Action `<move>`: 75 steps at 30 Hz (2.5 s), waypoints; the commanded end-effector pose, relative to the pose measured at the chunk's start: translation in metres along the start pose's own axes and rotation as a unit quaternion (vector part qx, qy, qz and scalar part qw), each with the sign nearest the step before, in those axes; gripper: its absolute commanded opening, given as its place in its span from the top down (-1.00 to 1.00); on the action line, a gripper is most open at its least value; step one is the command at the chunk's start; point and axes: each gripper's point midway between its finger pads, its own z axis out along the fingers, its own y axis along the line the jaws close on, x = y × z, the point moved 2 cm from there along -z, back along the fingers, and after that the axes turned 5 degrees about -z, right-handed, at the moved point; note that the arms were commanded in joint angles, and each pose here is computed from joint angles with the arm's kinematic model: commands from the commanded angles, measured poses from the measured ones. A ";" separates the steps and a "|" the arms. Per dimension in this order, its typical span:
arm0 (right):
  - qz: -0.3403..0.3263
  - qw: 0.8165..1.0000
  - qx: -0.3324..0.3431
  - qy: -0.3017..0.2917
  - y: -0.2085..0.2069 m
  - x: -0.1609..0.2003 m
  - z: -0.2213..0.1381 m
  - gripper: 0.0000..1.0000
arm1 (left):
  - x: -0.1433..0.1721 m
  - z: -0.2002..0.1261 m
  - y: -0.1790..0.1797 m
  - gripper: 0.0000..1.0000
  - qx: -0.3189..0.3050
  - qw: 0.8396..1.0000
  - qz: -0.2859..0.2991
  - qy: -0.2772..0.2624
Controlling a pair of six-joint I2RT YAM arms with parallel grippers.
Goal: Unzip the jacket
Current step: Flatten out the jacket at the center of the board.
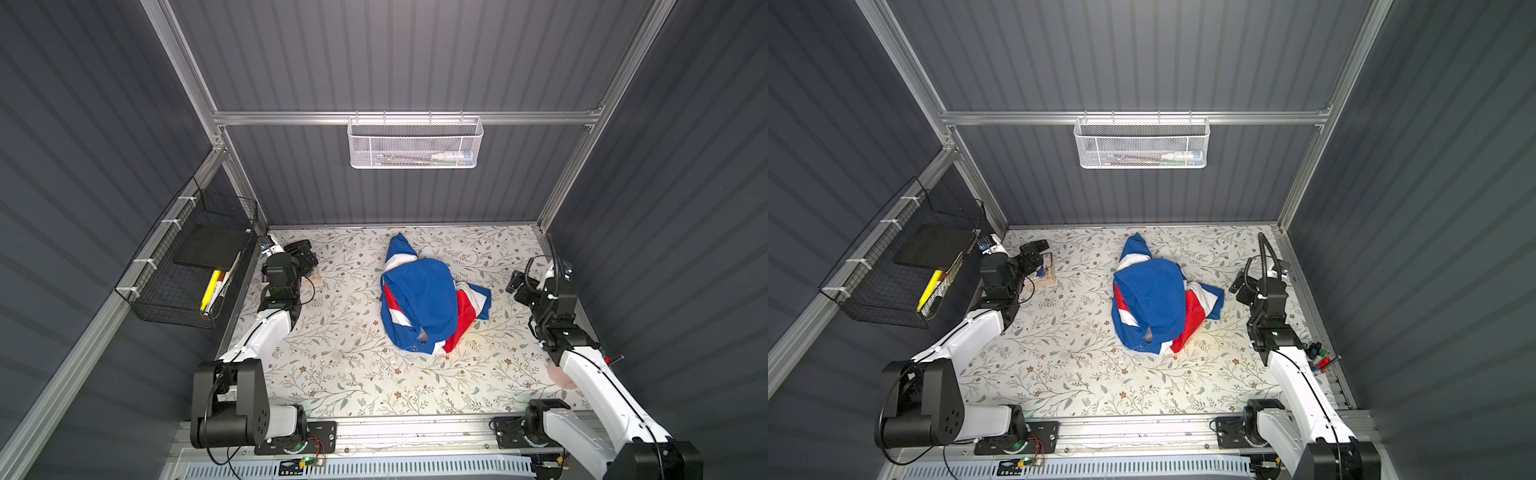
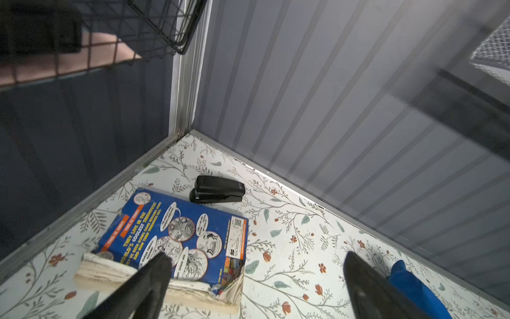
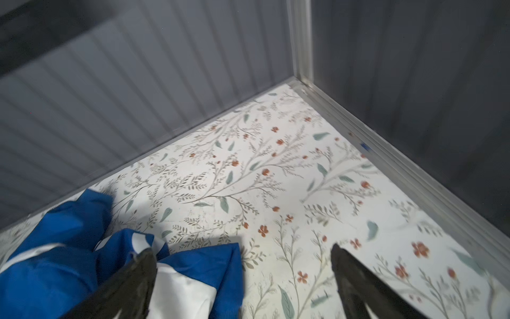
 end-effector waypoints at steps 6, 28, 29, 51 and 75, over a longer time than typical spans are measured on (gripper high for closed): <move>0.054 0.983 -0.097 0.143 0.035 0.034 0.002 -0.98 | 0.046 -0.008 -0.070 -0.98 0.065 0.988 0.039 0.137; -0.107 0.877 -0.364 0.294 0.182 0.082 -0.020 -0.94 | 0.172 -0.106 -0.196 -0.99 0.333 0.898 0.053 0.281; -0.116 0.879 -0.359 0.292 0.186 0.080 -0.014 -0.94 | 0.171 -0.103 -0.201 -0.98 0.337 0.897 0.051 0.280; -0.159 0.862 -0.335 0.345 0.249 0.112 0.059 -0.77 | 0.161 -0.083 -0.183 -0.98 0.278 0.916 0.012 0.289; -0.062 0.965 0.045 0.252 0.046 0.060 -0.023 1.00 | 0.172 0.020 -0.208 -0.85 0.247 0.914 0.055 0.317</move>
